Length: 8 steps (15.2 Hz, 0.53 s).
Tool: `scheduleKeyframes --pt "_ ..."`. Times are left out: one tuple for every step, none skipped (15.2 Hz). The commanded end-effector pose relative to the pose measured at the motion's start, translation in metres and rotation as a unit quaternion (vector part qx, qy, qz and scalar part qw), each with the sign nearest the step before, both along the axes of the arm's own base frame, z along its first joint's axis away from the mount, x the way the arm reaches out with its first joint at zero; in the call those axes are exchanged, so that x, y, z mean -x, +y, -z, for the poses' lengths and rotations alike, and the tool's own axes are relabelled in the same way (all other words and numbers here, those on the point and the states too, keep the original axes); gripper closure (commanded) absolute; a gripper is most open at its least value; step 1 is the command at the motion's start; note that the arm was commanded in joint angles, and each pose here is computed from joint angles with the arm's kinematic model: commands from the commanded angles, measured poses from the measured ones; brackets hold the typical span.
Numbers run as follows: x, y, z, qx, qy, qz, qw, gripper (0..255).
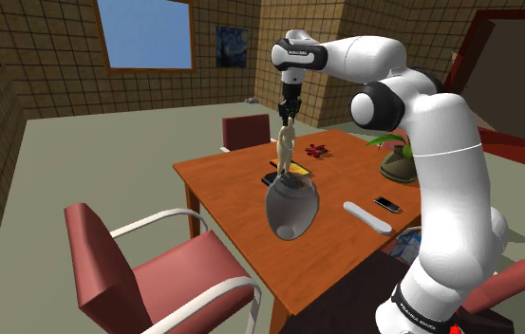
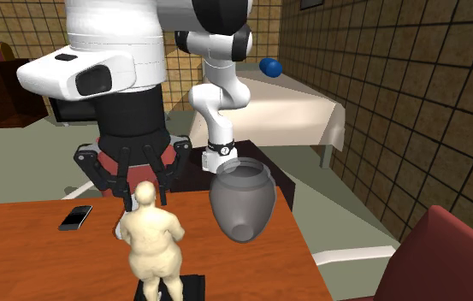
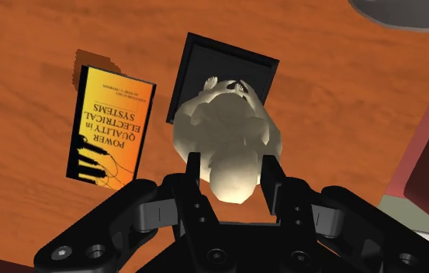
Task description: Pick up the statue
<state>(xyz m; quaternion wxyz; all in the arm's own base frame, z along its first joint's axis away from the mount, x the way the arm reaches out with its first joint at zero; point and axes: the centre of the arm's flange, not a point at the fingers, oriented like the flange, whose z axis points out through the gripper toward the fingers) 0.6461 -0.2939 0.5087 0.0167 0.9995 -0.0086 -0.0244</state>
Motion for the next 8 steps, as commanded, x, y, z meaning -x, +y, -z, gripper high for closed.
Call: scheduleKeyframes --pt "0.0 0.0 -0.012 0.0 -0.001 0.0 1.0 255" --pt "0.0 0.0 -0.018 0.0 -0.001 0.0 1.0 255" --pt "0.0 0.0 -0.023 0.0 -0.001 0.0 1.0 255" --pt "0.0 0.0 -0.028 0.0 -0.001 0.0 1.0 255" --pt "0.0 0.0 -0.033 0.0 -0.001 0.0 1.0 255" --pt "0.0 0.0 -0.039 0.0 -0.001 0.0 1.0 255" --pt "0.0 0.0 -0.044 0.0 -0.001 0.0 1.0 255" --pt "0.0 0.0 -0.049 0.0 -0.001 0.0 1.0 255"
